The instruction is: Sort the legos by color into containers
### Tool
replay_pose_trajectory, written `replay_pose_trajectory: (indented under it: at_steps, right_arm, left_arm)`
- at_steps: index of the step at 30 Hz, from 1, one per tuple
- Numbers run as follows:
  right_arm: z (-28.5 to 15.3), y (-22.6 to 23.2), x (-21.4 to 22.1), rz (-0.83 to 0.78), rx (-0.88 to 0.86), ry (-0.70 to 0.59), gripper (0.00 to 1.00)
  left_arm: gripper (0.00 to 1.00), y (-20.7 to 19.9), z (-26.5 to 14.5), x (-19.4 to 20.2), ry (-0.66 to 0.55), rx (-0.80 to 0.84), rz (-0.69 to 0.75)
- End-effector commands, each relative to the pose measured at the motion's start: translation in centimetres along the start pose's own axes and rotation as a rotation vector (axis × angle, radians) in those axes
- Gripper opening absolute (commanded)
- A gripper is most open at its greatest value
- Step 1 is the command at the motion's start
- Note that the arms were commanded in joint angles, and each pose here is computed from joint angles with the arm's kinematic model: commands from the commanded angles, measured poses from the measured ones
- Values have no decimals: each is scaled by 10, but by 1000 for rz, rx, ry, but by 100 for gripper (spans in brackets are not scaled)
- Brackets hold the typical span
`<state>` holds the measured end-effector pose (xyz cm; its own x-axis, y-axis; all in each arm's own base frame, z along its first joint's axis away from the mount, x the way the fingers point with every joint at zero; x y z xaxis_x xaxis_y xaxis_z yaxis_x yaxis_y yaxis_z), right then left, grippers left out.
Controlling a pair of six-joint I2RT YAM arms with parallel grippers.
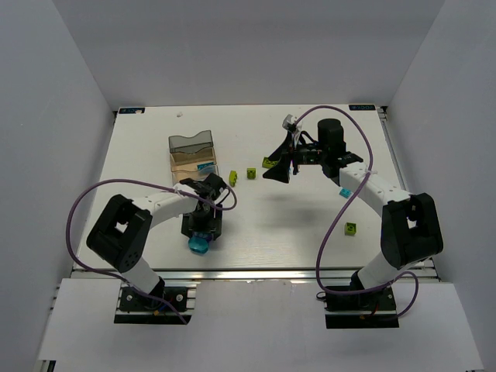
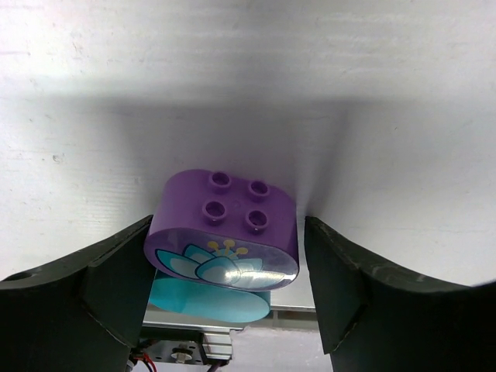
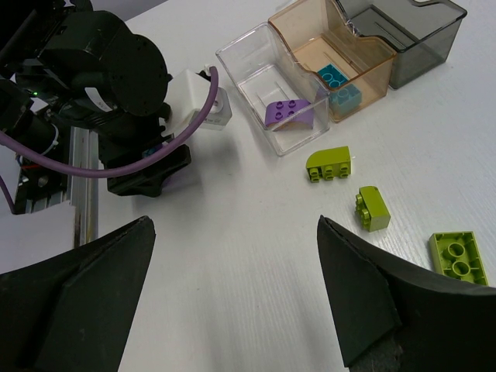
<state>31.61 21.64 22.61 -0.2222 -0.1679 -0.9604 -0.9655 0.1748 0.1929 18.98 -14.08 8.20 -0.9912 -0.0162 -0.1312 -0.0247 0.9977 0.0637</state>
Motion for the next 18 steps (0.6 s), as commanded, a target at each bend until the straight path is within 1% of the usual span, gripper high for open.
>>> replay_pose_trajectory:
  at_steps: [1,6,11,18]
  right_arm:
    - [-5,6,-17,-55,-4,-42,89]
    - [-5,5,-17,-51,-4,-43,89]
    - [-5,5,-18,-56,-3,-43,89]
    - [-5,6,-16,-54,-3,-37,89]
  left_arm:
    - [82,5,-3,8,1,-4,-13]
    - [82,6,1,8,-5,-22,-19]
    - [82,3,6,-1,-28,-40,-17]
    - [73,3,8,-6,-35,-71,-7]
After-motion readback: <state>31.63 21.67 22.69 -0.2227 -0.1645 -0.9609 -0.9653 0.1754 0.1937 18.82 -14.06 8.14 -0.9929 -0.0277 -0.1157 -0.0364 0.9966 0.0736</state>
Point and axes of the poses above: each gripper's point midway between its finger pads, its own z axis out along the fingers, its own y axis along the line the jaws close on, x = y × z, the point moved 7 cm from there along -z, back along the fingers, and after that the axes turned 4 degrees about -z, right-handed, at the moved point
